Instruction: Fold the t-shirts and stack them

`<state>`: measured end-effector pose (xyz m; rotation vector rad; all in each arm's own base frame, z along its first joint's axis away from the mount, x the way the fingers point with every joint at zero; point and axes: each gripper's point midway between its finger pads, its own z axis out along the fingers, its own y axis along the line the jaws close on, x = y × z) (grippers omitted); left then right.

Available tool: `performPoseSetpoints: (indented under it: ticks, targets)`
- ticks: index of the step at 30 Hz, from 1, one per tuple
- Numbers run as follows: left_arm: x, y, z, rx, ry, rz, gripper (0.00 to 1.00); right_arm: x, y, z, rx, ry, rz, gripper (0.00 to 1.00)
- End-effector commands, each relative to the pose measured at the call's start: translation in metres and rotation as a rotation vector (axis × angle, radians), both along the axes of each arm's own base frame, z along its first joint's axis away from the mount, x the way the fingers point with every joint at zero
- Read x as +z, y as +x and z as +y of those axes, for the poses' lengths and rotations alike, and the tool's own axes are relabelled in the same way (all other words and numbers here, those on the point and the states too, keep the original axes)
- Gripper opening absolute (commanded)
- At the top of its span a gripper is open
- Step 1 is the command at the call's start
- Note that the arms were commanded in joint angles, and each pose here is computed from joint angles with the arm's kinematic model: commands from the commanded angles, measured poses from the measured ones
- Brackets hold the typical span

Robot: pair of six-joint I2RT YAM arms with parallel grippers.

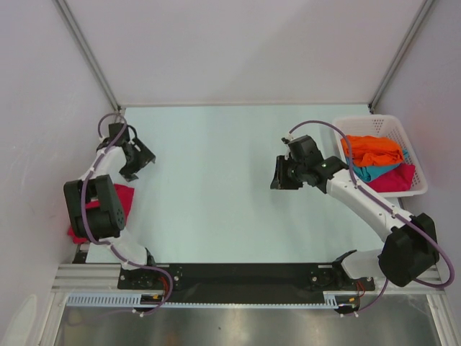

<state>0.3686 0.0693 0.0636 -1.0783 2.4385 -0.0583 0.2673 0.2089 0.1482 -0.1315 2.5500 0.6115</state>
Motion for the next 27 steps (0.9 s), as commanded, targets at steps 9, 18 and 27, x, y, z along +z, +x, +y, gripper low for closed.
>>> performPoseSetpoints:
  ticks: [9,18,27]
  targets:
    - [0.067,-0.013,0.022,0.085,0.177,-0.114,0.86,0.015,0.000,0.011,0.014,0.026,-0.038,0.31]
    - [0.045,-0.046,0.051,0.224,0.160,-0.039,0.86,0.007,-0.002,0.012,0.022,0.020,-0.016,0.31]
    - [0.025,-0.071,0.082,0.326,0.132,0.016,0.87,0.002,-0.001,0.011,0.020,0.007,-0.010,0.31]
